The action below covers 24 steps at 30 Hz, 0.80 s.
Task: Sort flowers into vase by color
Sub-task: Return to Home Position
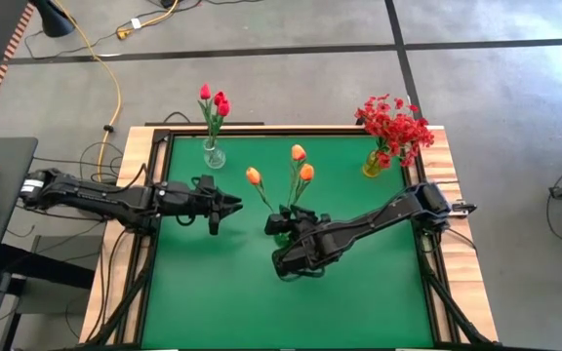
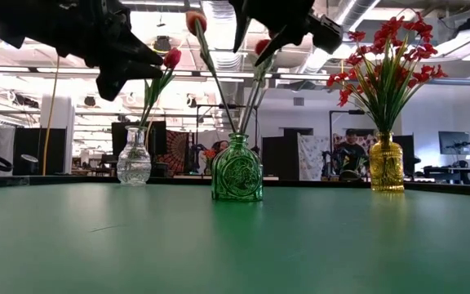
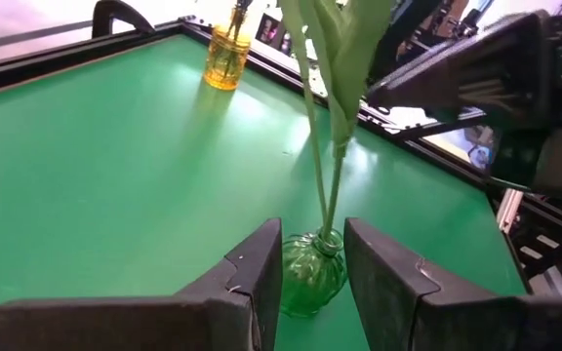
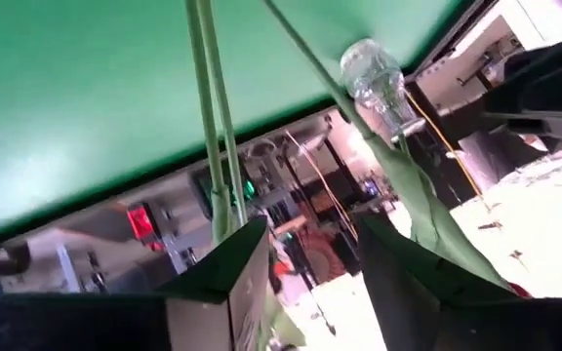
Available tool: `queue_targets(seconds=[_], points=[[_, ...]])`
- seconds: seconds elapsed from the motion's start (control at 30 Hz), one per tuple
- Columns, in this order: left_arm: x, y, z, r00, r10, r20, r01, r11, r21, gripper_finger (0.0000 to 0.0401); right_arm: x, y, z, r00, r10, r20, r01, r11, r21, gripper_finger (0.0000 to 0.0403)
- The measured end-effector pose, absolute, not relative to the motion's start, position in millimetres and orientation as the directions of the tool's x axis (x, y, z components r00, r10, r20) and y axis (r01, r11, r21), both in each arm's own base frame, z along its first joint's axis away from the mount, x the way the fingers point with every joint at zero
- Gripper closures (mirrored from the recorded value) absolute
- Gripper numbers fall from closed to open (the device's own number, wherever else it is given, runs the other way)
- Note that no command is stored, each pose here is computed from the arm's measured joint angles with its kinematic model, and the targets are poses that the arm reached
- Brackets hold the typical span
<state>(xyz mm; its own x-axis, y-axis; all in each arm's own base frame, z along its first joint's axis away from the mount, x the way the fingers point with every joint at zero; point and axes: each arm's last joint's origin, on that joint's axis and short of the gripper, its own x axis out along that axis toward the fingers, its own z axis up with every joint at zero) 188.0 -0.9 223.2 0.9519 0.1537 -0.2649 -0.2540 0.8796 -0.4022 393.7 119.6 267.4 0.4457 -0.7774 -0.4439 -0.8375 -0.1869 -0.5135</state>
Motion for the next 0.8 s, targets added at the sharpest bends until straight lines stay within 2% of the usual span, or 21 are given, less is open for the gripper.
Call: queue_targets(seconds=[0.1,0.3,0.57,0.8], points=[[188.1,2.7,223.2,0.952,0.15,-0.266,-0.253,0.876,-0.411,0.0301,390.8,120.7,271.6,0.437,-0.748,-0.499,-0.839,-0.138,-0.527,0.0214],[188.2,7.9,223.2,0.955,0.13,-0.267,-0.239,0.87,-0.431,0.0301,378.8,127.2,285.1,0.378,-0.623,-0.684,-0.855,0.049,-0.517,0.0213],[188.0,14.3,223.3,0.958,0.108,-0.267,-0.224,0.861,-0.456,0.0301,371.3,134.3,323.5,0.342,-0.335,-0.878,-0.782,0.417,-0.463,0.0213],[187.9,15.3,223.3,0.96,0.082,-0.267,-0.2,0.87,-0.451,0.0301,356.8,124.4,359.4,0.338,-0.133,-0.932,-0.644,0.689,-0.332,0.0214]])
